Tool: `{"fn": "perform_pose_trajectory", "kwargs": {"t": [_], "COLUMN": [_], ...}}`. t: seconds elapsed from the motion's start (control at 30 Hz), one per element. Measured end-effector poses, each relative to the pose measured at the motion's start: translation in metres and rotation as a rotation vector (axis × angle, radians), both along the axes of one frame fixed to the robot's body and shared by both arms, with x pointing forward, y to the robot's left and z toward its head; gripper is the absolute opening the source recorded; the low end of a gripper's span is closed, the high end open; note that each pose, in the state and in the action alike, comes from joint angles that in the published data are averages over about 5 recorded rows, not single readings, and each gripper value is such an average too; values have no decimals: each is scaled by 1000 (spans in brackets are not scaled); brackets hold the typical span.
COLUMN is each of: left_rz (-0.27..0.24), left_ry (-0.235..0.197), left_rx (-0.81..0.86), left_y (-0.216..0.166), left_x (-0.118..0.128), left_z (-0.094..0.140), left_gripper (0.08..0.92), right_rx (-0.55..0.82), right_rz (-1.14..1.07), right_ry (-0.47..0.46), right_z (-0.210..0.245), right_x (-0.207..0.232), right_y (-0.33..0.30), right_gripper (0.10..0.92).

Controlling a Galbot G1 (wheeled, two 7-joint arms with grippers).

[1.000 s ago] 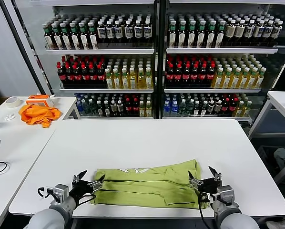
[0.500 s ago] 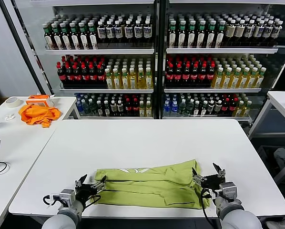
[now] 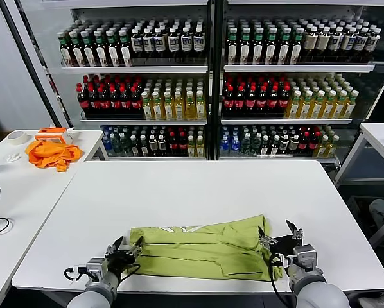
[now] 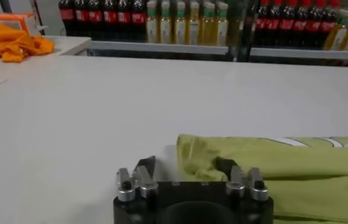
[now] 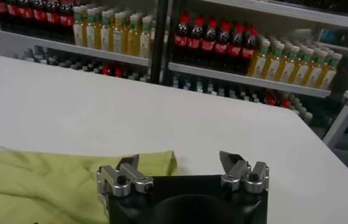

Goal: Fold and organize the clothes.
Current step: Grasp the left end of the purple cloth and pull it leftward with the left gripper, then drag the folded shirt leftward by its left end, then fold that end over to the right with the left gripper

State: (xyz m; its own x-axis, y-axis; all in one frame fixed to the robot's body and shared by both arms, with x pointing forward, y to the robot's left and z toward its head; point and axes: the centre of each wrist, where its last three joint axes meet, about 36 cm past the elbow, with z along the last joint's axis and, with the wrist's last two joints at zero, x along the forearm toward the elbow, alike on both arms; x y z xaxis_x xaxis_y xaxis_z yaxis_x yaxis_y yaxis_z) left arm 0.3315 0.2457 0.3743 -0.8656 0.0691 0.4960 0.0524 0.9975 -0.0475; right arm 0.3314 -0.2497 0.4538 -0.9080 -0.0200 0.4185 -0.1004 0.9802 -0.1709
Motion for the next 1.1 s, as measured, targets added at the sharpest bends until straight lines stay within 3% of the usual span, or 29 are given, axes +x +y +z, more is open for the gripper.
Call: {"fn": "perform_pose_trajectory", "kwargs": {"t": [0.5,0.83,1.1], "left_rz": [-25,-17,15], "left_ry": [-9,-25,-48], "left_rx": [22,64,180], "left_y": [-3,4,40], "left_x": [-1,3,11], "left_z": [-2,1,25], "left_gripper": [117,93,93], "right_rx": [11,8,12], "right_rz": [-6,-8,-9], "right_ry": [-19,-36,-38], "right_z": [5,11,12], "right_x": [4,7,7], "right_y": [0,-1,-2], "right_gripper": [823,823,823]}}
